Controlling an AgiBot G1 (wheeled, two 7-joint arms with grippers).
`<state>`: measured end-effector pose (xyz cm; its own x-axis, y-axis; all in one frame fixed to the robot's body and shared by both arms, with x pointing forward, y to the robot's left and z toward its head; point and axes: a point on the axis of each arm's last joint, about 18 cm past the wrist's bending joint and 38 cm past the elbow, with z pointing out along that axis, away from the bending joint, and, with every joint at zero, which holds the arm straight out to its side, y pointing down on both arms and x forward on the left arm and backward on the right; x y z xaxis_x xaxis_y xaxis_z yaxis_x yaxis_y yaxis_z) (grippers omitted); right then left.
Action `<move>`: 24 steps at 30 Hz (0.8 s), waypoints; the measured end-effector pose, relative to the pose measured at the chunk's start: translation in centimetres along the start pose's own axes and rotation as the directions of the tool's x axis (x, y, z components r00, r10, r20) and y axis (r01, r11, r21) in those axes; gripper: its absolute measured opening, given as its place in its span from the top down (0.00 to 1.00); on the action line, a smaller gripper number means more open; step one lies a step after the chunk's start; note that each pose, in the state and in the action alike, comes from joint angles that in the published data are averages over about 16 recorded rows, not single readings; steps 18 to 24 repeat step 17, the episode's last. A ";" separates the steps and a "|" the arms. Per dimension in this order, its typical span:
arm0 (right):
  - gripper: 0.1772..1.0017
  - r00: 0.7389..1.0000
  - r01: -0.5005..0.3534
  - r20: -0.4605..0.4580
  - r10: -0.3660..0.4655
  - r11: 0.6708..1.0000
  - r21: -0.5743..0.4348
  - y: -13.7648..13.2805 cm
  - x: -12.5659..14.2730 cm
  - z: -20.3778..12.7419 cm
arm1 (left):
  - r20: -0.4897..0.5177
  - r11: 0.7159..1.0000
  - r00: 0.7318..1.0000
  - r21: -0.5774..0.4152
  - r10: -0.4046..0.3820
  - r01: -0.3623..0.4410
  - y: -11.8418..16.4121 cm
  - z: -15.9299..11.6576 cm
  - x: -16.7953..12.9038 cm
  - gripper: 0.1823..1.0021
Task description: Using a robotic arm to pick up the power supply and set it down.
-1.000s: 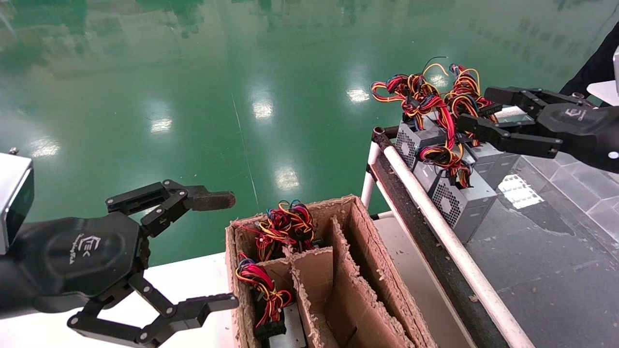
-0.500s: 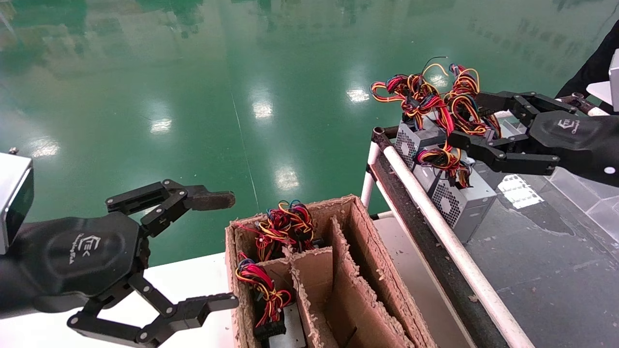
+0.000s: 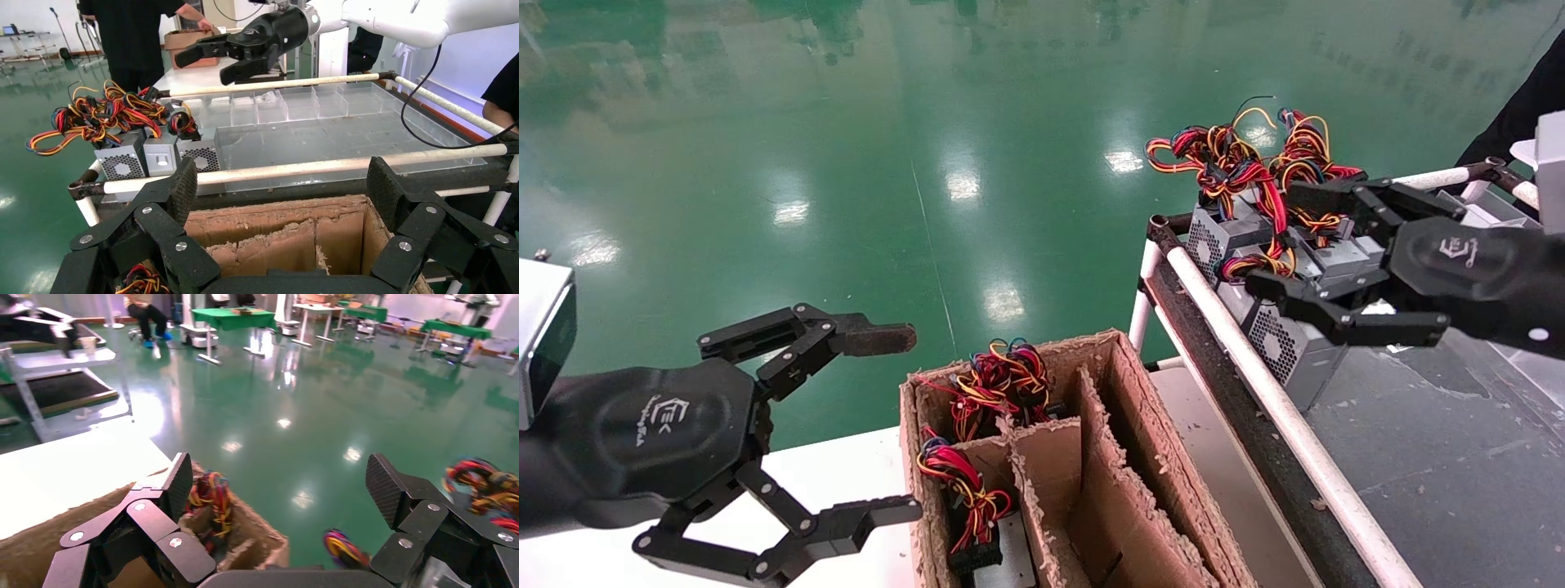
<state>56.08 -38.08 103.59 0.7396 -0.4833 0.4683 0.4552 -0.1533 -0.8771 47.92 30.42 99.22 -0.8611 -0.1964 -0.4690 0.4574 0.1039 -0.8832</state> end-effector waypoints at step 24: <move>0.00 0.990 0.011 0.139 -0.014 1.000 0.021 -0.5 -5.0 1.1 | 0.000 1.000 1.000 0.000 0.000 0.000 0.0 0.0 0.0 0.00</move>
